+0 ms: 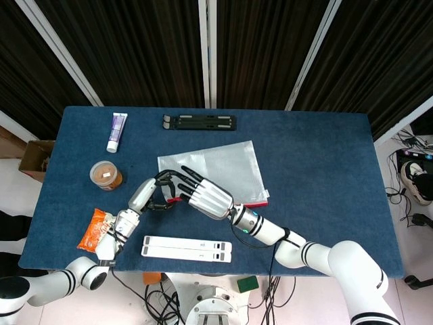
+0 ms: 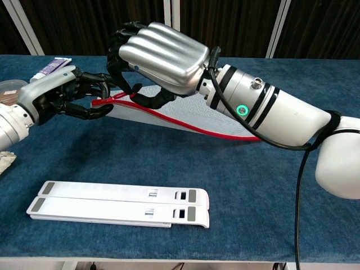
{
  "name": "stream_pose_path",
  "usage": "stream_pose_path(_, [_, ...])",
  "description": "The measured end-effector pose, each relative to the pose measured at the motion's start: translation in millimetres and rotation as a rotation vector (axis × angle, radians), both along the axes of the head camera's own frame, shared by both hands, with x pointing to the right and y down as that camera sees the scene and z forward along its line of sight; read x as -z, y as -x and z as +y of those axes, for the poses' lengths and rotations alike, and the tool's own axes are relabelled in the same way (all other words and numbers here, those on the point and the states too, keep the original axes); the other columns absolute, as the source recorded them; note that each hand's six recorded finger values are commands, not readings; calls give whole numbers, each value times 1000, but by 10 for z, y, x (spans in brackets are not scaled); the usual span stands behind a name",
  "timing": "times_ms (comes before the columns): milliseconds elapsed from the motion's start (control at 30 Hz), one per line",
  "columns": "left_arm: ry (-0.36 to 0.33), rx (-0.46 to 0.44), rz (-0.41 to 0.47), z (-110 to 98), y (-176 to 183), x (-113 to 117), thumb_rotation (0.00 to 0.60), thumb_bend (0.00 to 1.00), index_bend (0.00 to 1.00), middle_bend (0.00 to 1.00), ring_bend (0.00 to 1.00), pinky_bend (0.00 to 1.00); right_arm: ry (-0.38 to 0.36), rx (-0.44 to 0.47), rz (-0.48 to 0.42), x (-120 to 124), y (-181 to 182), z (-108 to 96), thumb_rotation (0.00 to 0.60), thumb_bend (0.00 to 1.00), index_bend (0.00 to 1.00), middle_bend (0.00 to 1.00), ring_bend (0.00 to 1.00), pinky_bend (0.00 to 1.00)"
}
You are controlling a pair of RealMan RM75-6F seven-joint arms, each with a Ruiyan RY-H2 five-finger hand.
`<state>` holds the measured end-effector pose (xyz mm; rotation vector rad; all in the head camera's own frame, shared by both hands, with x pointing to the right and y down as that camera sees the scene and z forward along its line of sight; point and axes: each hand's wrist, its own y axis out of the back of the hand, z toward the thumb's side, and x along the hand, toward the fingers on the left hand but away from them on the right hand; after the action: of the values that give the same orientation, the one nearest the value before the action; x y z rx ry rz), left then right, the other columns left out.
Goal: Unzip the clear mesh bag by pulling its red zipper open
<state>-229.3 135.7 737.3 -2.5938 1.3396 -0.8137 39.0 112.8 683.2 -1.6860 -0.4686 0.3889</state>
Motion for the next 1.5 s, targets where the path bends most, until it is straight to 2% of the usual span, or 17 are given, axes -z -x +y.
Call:
stream_pose_path(400, [18, -1, 54, -23, 5, 56, 600, 531, 664, 228, 125, 199, -15, -20, 31, -94, 8, -38, 600, 672, 870, 407, 161, 126])
stream_pose_path(1033, [73, 65, 153, -95, 109, 113, 600, 559, 673, 228, 125, 190, -14, -42, 53, -154, -148, -49, 600, 673, 886, 407, 161, 118])
stream_pose_path(1500, [77, 149, 169, -188, 336, 105, 600, 561, 677, 228, 125, 190, -37, -79, 82, -106, -524, -41, 600, 672, 888, 407, 161, 114])
